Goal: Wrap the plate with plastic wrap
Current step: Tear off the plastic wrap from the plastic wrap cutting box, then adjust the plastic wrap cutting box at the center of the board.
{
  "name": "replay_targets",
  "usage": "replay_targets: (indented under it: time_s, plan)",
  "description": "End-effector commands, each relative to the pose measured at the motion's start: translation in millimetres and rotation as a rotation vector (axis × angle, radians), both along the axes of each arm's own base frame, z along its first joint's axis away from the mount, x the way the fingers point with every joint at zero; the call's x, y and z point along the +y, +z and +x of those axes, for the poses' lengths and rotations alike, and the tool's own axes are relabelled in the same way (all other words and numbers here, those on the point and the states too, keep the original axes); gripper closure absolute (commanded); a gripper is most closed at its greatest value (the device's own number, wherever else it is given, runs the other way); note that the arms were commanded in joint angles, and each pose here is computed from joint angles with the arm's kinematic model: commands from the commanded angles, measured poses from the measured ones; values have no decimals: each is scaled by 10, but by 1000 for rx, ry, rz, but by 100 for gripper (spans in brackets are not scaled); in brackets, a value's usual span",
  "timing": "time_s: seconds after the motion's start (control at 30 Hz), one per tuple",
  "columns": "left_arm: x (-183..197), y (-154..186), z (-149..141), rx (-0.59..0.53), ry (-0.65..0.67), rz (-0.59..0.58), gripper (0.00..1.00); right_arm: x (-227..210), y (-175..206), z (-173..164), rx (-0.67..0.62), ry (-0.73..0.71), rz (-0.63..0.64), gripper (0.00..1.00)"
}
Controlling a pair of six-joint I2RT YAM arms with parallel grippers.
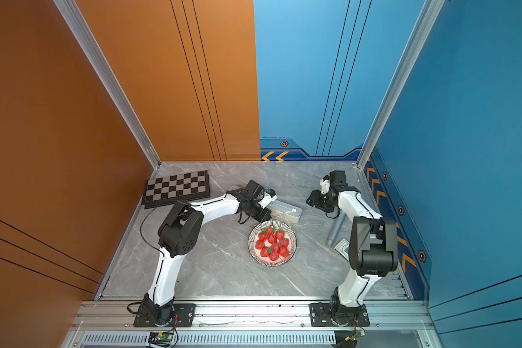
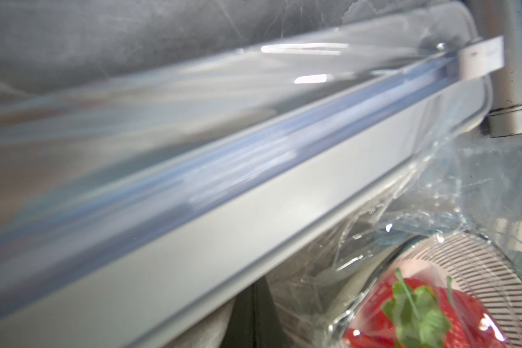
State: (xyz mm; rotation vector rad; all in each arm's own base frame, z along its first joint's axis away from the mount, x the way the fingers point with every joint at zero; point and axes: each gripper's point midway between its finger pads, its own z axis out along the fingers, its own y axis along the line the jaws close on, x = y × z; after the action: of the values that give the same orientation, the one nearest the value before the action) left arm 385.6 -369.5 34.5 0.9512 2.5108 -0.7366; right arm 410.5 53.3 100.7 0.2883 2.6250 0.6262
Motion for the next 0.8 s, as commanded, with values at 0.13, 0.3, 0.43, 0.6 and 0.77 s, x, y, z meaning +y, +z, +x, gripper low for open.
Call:
replay_targets:
  time_s: [0.13,0.3,0.43,0.6,0.77]
  plan:
    - [98,-44,-139,33,-11,60,100,396,-104,-465,64,52,109,43]
    - [92,-27,-140,30,-10,59,100,573,-147,-554,77,87,108,43]
    - [60,-12,-146,27,-16,56,100,561,-239,-477,81,66,76,44]
    - [50,-1,-136,22,-16,53,100,482,-329,-338,84,44,27,48]
    - [37,20,-139,19,-19,50,100,365,-475,-240,108,16,-10,52]
